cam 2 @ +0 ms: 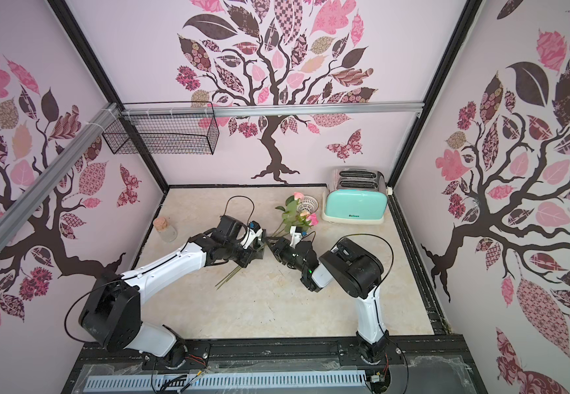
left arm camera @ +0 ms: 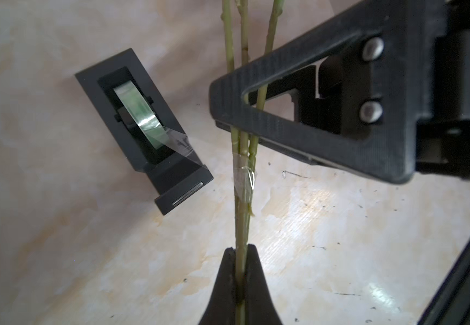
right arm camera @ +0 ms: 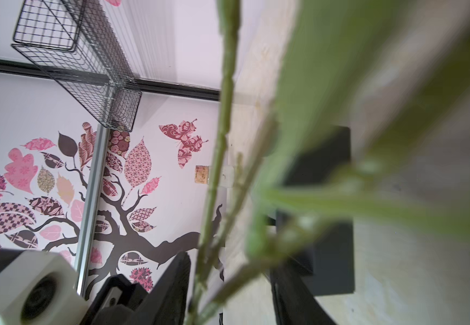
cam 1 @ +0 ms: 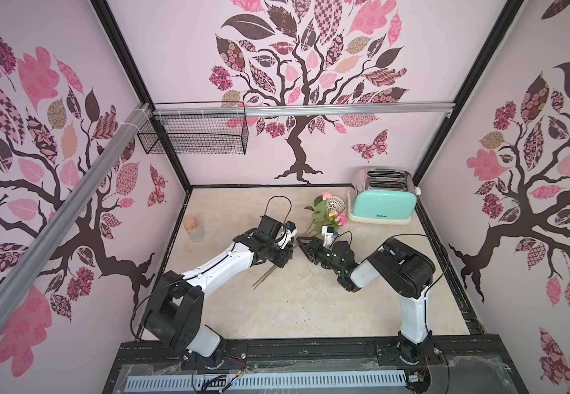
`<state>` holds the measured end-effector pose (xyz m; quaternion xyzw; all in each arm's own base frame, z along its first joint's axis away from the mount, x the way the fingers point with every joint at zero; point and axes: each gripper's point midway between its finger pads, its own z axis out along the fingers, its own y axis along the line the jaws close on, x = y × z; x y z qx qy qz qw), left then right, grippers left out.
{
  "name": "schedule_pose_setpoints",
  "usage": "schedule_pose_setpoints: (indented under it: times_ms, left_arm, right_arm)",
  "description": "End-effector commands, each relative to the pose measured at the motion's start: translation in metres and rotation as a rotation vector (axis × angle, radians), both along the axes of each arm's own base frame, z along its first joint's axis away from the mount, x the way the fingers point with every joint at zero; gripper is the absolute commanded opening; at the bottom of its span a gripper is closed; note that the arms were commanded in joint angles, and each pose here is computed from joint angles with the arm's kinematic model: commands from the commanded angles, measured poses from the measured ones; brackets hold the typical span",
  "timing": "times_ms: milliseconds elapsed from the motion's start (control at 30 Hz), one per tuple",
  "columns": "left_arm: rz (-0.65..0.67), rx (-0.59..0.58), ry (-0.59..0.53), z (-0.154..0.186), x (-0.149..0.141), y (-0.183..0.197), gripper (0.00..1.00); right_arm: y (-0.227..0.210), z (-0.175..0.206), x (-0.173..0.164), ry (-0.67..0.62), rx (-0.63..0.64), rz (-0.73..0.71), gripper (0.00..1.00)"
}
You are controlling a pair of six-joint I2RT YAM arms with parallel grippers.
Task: Wrap bouquets with tape
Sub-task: Wrap the tape around the bouquet.
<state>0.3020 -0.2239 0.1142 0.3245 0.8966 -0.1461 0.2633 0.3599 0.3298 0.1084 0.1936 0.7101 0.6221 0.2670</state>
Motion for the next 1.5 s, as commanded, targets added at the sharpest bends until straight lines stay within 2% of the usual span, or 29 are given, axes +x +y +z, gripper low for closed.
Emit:
schedule_pose_setpoints:
  times_ms: [0, 100, 300, 367, 433, 500, 533, 667, 767, 933, 1033, 1267, 1367, 1467]
  left_arm:
    - [-0.021, 0.111, -0.205, 0.013, 0.012, 0.009, 0.0]
    - [-0.078, 0.147, -0.267, 0.011, 0.002, 0.003, 0.0]
    - [-0.109, 0.174, -0.276, 0.006, -0.001, -0.001, 0.0]
    - [-0.112, 0.166, -0.284, 0.008, -0.001, -0.004, 0.0]
    - [-0.107, 0.163, -0.277, 0.007, -0.001, -0.005, 0.0]
    - [-0.086, 0.152, -0.264, 0.007, 0.001, -0.006, 0.0]
    - [-0.063, 0.138, -0.253, 0.009, 0.002, -0.007, 0.07]
    - [-0.016, 0.082, -0.181, 0.018, 0.001, -0.01, 0.29]
    - [0.064, -0.05, -0.073, 0.027, 0.003, -0.006, 0.38]
    - [0.201, -0.375, 0.219, 0.041, 0.013, 0.005, 0.4]
    - [0.166, -0.491, 0.343, 0.042, 0.009, -0.005, 0.39]
    - [0.119, -0.565, 0.524, 0.021, -0.002, -0.022, 0.38]
    - [0.122, -0.565, 0.547, 0.015, 0.0, -0.024, 0.35]
    - [0.119, -0.57, 0.563, 0.012, 0.002, -0.026, 0.28]
  right_arm:
    - [0.001, 0.015, -0.001, 0.02, 0.019, 0.015, 0.49]
    - [0.001, 0.019, 0.0, 0.022, 0.022, 0.019, 0.49]
    - [0.008, 0.021, 0.001, 0.045, 0.032, 0.046, 0.46]
    - [0.01, 0.02, 0.0, 0.052, 0.033, 0.054, 0.37]
    - [0.011, 0.022, 0.0, 0.05, 0.048, 0.059, 0.16]
    - [0.01, 0.022, -0.001, 0.049, 0.058, 0.058, 0.04]
    - [0.009, 0.024, -0.001, 0.041, 0.062, 0.054, 0.0]
    - [0.004, 0.03, -0.001, -0.005, 0.071, 0.036, 0.0]
    - [0.002, 0.038, -0.002, -0.062, 0.077, 0.032, 0.0]
    - [-0.002, 0.051, -0.004, -0.158, 0.098, 0.019, 0.0]
    - [-0.002, 0.053, -0.004, -0.172, 0.112, 0.021, 0.0]
    - [-0.002, 0.05, -0.003, -0.173, 0.108, 0.016, 0.0]
    - [-0.002, 0.05, -0.003, -0.175, 0.109, 0.016, 0.0]
    - [-0.002, 0.05, -0.004, -0.176, 0.109, 0.016, 0.0]
